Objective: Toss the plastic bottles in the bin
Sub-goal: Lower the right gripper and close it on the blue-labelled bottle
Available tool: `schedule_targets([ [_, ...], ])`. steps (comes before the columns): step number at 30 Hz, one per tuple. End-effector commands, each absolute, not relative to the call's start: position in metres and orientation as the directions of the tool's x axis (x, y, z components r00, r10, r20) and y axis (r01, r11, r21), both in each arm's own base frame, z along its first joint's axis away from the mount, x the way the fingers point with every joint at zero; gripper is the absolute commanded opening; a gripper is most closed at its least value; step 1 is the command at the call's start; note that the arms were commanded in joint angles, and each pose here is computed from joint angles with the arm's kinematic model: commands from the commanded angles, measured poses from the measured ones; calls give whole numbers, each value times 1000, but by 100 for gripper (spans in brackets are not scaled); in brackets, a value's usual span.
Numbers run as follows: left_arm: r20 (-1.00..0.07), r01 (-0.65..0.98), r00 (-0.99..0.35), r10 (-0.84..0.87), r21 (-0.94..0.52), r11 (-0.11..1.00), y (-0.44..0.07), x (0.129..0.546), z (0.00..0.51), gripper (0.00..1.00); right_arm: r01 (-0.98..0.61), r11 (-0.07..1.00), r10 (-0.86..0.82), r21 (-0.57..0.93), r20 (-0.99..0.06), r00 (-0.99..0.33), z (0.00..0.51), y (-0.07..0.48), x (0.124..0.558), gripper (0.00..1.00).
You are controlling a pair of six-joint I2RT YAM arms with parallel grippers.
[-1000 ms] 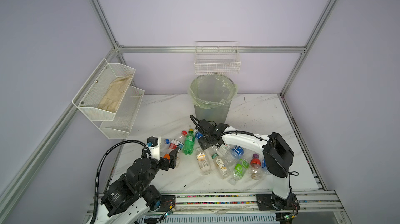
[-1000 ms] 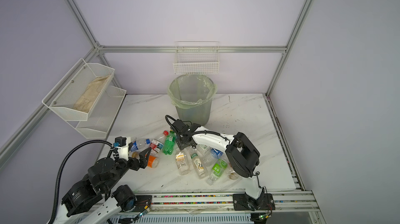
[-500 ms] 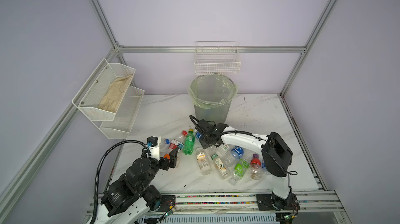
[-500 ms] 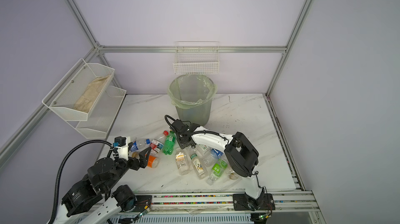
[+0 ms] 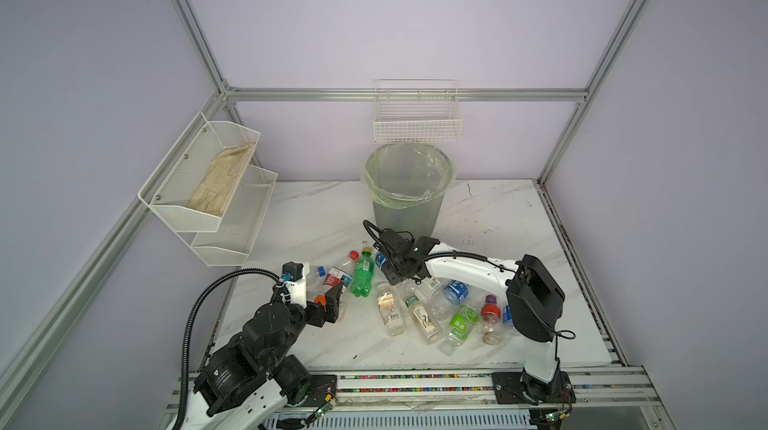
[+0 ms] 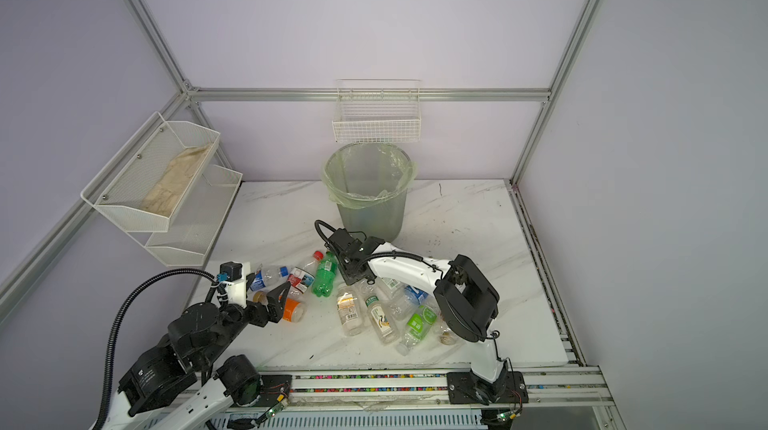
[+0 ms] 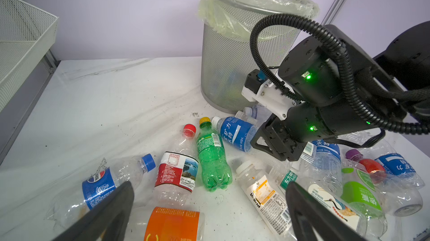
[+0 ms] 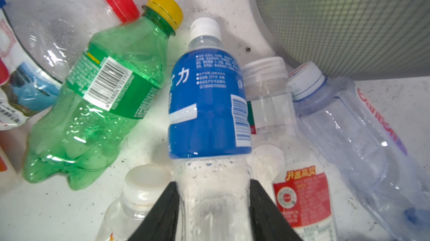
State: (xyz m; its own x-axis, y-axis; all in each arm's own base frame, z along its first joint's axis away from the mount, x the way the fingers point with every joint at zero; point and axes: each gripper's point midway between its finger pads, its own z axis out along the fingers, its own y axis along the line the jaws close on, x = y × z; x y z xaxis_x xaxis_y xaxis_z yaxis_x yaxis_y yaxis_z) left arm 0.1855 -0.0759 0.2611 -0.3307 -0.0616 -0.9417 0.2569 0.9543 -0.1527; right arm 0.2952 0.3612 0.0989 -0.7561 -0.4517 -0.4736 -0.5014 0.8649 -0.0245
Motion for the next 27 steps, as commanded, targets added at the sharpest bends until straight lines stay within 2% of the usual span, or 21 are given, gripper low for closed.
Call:
schedule_targets([
  [1, -946, 266, -314, -81, -170, 949, -79, 187, 266, 100, -504, 863, -451, -27, -492, -745, 120, 360, 291, 40],
  [14, -946, 265, -312, -81, -169, 949, -78, 186, 266, 100, -501, 865, -447, -29, -499, -743, 124, 359, 288, 34],
  [19, -947, 264, -312, -82, -169, 950, -78, 186, 266, 100, -502, 864, -449, -29, -494, -744, 123, 358, 287, 34],
  [21, -946, 266, -313, -81, -169, 949, -78, 186, 266, 100, -503, 864, -454, -33, -486, -747, 120, 357, 285, 40],
  [24, -946, 264, -313, -82, -170, 950, -78, 187, 266, 100, -505, 862, -460, -37, -472, -752, 113, 356, 283, 55],
  [27, -946, 264, -314, -81, -169, 950, -78, 187, 266, 100, -506, 861, -467, -43, -460, -755, 106, 355, 282, 60],
])
